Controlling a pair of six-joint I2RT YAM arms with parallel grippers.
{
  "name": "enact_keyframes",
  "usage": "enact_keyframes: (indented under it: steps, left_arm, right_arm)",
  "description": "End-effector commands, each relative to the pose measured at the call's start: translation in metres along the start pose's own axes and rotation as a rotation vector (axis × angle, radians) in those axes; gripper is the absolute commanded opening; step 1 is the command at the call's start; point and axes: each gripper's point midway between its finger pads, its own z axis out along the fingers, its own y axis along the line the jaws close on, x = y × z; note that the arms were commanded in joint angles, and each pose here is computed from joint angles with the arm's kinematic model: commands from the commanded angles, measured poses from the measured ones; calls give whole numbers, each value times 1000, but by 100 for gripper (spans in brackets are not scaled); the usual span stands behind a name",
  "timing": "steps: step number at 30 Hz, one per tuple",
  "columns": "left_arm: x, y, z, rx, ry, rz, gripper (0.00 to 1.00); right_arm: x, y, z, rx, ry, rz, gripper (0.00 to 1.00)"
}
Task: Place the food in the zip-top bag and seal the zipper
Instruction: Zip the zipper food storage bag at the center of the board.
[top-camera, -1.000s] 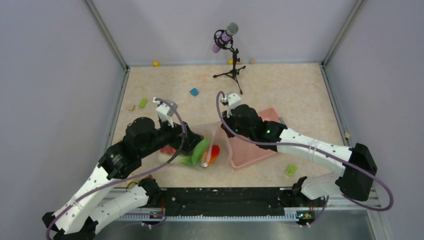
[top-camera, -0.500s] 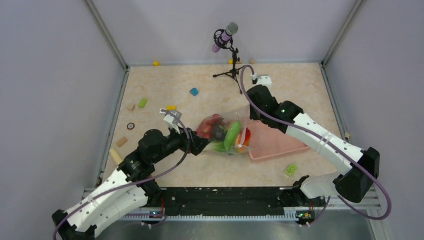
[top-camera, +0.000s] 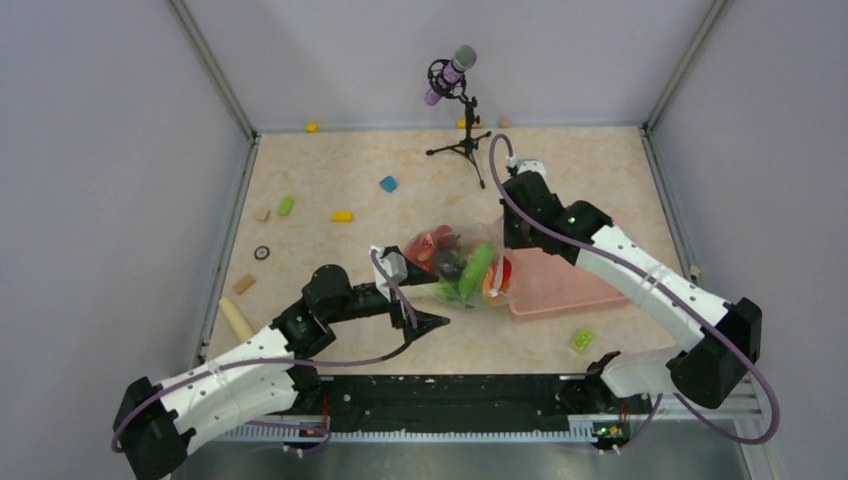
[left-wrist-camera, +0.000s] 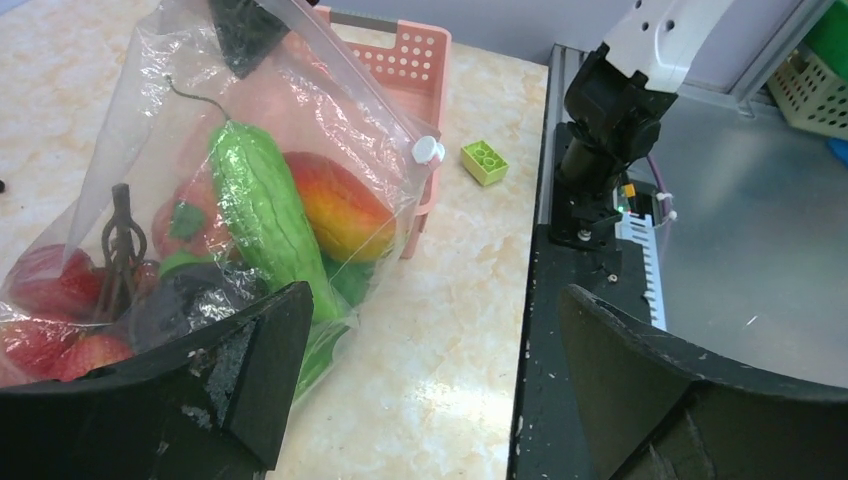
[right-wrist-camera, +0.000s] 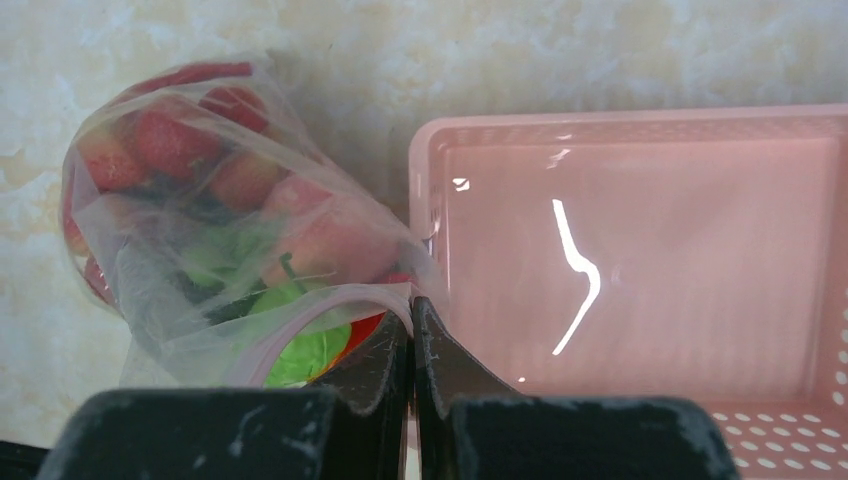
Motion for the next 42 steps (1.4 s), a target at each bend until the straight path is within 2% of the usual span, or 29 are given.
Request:
enact_keyframes:
  steps: [1,7,11,16,19,25,29,35,40,41,42]
  left_arm:
    - [-17,-9,12,16,-113,134,97]
    - [-4,5,35,-154,-97,232,97]
    - [17,-2,51,-154,-33,280,92]
    - [39,-2,70,-195,27,330,91]
    - [42,3,79,-251,65,372,88]
    - [42,10,82,-301,32,381,84]
    - [54,13,91,-306,69,399,80]
    - [58,8,99,-272,35,379,66]
    - [48,1,92,-252,-33,356,43]
    - [45,0,91,-247,-45,353,37]
    - [43,-2,89,-239,-52,352,27]
  right_arm:
    - [16,8,-8,-82,48,34,0]
    - [31,10,-11,-116,102,78,0]
    - [37,12,-14,-154,141,128,0]
    - [64,23,-15,-237,252,122,0]
    - [66,24,-14,-252,247,122,0]
    - [62,25,-22,-286,222,110,0]
    - [60,26,-30,-317,210,108,0]
    - [57,27,-35,-337,198,101,0]
    - [59,23,-34,-331,197,102,0]
    - [61,22,-34,-329,199,101,0]
    - [61,21,-34,-326,197,101,0]
